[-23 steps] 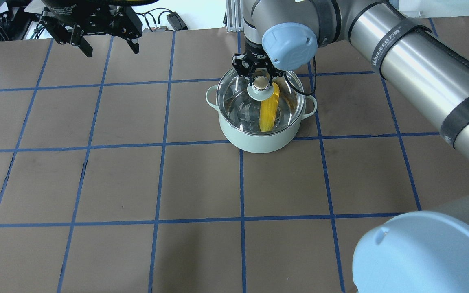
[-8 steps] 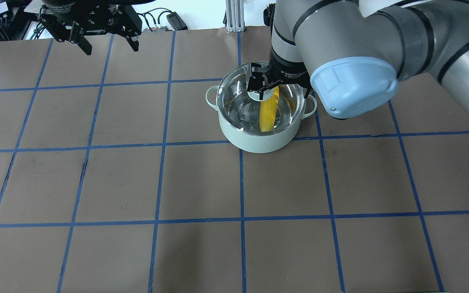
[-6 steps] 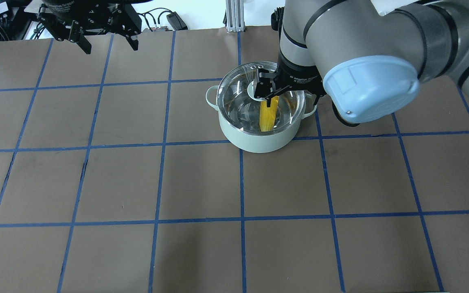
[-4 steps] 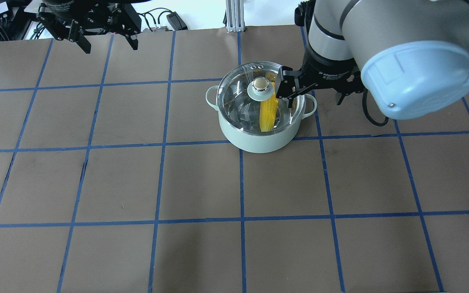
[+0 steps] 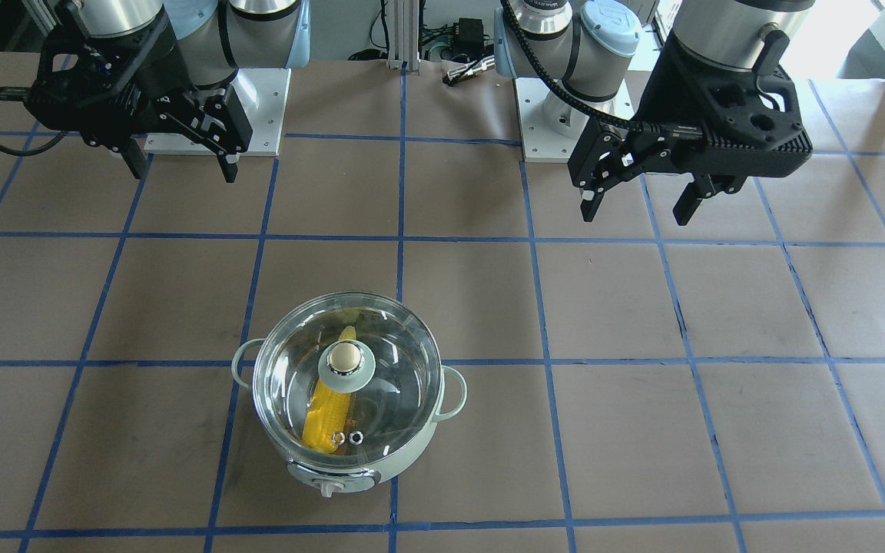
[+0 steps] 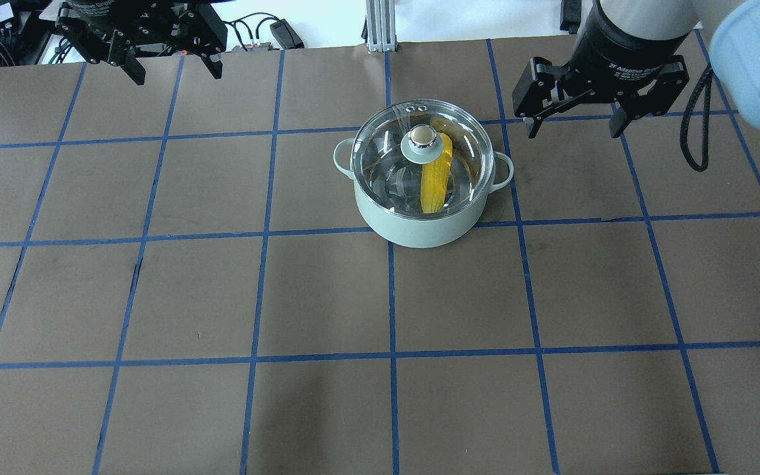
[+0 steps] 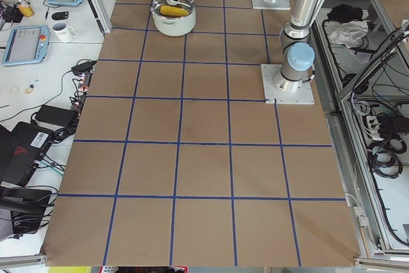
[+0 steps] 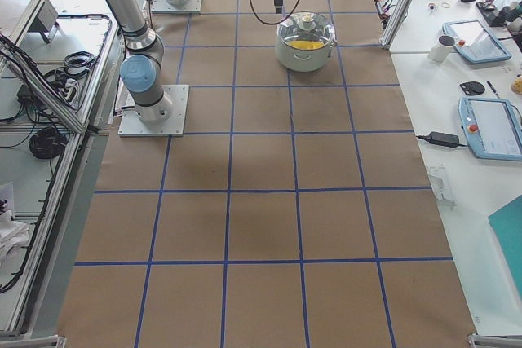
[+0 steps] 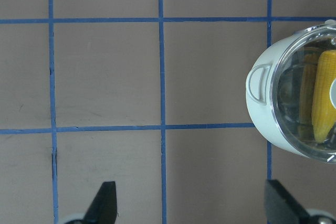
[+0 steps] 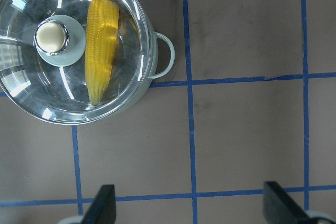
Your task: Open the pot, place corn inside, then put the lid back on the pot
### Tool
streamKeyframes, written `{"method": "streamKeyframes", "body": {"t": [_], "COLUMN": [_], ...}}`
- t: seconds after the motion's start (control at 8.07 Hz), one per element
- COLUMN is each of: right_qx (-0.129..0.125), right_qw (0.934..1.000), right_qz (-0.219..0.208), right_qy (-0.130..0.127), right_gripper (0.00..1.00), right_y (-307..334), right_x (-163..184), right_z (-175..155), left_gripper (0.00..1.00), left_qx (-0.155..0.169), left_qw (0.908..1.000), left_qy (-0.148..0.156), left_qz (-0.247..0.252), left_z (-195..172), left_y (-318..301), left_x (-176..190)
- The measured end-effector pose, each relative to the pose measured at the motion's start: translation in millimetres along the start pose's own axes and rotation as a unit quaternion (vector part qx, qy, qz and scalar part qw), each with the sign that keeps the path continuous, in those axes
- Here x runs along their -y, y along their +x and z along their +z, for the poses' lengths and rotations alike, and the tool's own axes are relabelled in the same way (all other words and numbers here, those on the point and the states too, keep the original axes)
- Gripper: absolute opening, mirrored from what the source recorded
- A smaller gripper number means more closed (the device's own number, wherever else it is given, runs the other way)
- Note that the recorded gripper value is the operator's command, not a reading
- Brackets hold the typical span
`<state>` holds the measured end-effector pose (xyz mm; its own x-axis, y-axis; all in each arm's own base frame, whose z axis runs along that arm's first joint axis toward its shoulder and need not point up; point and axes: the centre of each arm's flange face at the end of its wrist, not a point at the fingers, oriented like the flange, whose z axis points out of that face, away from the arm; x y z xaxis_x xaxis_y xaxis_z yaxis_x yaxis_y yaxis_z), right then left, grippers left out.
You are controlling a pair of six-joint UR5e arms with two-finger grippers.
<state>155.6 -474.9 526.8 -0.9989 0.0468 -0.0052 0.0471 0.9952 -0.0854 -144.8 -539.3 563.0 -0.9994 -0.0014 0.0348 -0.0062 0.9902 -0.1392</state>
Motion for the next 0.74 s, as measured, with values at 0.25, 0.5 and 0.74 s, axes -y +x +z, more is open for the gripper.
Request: {"method": "streamKeyframes", "body": {"t": [0.25,0.5,0.74], "right_qx": [-0.002,-0.002,-0.004], "right_qw": [1.0000,0.9999,0.9996], "right_qz": [0.000,0.000,0.001], "right_qy": [-0.009,-0.015,-0.027], "right_gripper": [1.00,1.00,1.00], "right_y": [3.6,4.3,5.9], "right_x": [-3.2,-4.8,-7.1], "right_z": [-2.0,-1.6,0.5], "left_gripper": [1.00,1.00,1.00], "left_qx": [0.000,-0.001,-0.001], "left_qw": [1.0000,1.0000,1.0000], "left_qy": [0.001,0.000,0.000], "left_qz": [0.000,-0.001,-0.001], "left_z": [-0.6,0.0,0.2], "left_y": [-0.1,-0.4,-0.3], "left_x": [-0.2,0.4,0.8]}}
